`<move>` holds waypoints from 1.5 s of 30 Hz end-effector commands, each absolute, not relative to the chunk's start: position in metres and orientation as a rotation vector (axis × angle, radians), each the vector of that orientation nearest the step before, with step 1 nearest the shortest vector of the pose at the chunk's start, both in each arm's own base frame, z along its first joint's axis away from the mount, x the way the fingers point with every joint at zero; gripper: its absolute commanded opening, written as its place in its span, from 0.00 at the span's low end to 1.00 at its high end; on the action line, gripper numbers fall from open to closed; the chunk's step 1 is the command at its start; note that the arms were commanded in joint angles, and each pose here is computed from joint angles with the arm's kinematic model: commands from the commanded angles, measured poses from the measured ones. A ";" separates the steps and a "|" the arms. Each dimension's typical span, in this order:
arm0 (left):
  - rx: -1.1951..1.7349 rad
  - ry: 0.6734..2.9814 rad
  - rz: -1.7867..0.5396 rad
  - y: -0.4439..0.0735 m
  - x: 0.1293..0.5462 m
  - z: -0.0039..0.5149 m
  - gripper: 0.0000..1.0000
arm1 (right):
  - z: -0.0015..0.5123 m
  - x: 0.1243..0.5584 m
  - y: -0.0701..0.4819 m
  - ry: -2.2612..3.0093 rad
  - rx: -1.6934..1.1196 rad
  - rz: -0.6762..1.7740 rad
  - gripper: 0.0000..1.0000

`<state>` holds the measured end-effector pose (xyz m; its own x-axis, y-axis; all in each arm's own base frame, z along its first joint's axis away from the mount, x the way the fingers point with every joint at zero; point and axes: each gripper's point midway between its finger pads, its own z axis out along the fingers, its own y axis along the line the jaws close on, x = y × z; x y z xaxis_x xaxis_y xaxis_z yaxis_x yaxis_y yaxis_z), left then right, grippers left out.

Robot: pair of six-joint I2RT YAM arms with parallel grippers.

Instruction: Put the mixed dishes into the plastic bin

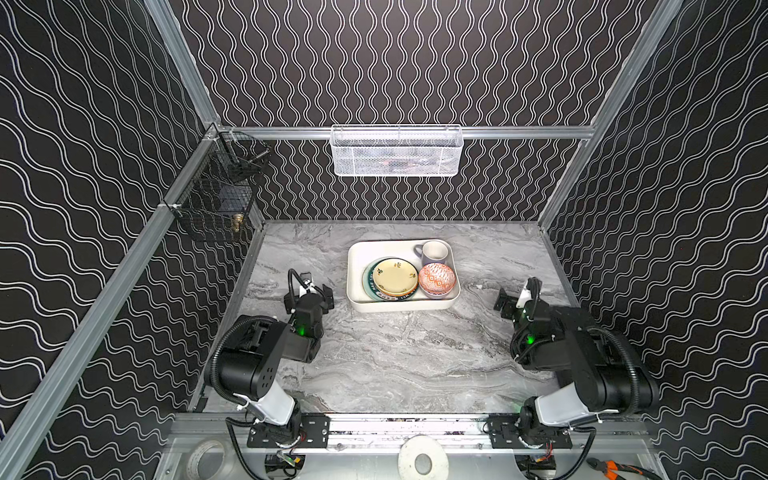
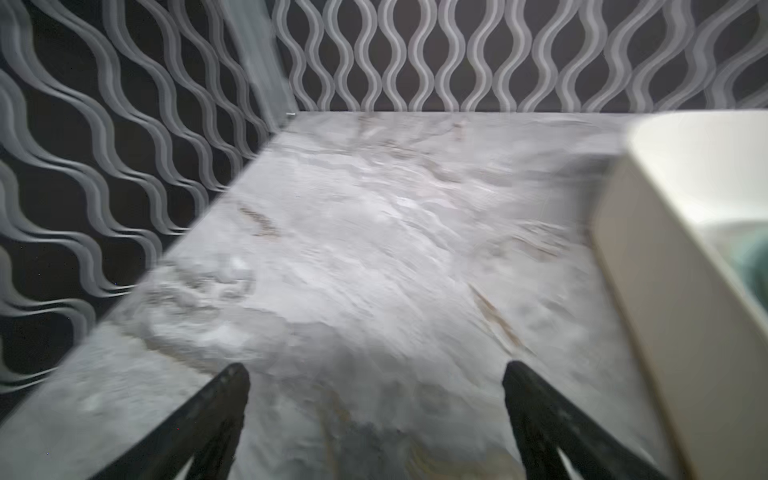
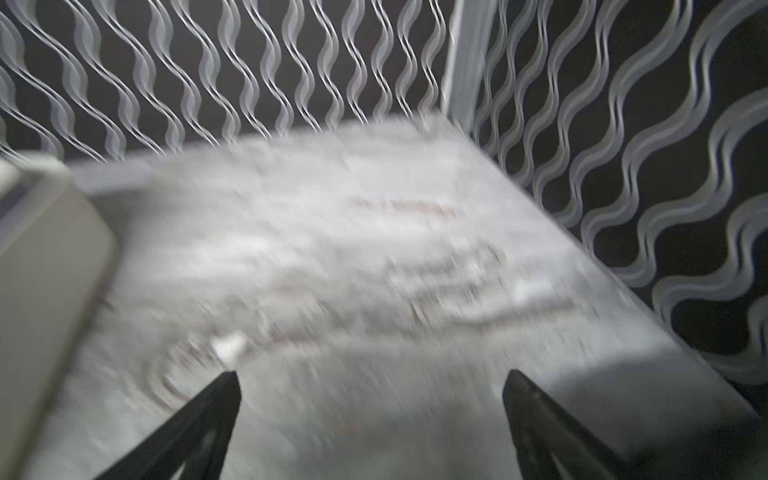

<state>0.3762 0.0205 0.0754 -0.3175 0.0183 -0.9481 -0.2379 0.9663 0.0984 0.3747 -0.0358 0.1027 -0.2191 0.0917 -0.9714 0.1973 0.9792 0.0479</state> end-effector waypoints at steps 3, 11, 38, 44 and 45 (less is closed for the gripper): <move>0.017 1.806 0.060 -0.008 0.387 0.090 0.99 | 0.116 0.380 -0.029 1.751 0.169 -0.064 0.99; -0.028 1.795 0.109 -0.001 0.384 0.093 0.99 | 0.118 0.380 -0.029 1.730 0.172 -0.065 0.99; -0.029 1.795 0.110 0.000 0.384 0.093 0.99 | 0.118 0.380 -0.030 1.733 0.172 -0.064 0.99; -0.028 1.795 0.110 0.000 0.384 0.093 0.99 | 0.118 0.380 -0.029 1.732 0.171 -0.064 0.99; -0.029 1.795 0.110 0.000 0.384 0.093 0.99 | 0.118 0.380 -0.029 1.731 0.171 -0.064 0.99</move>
<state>0.3814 -0.0002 0.0815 -0.2714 0.0249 -0.9621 -0.0791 0.9957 0.0481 0.3771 -0.0298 0.1059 -0.2049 0.0890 -0.9747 0.1569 0.9860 0.0571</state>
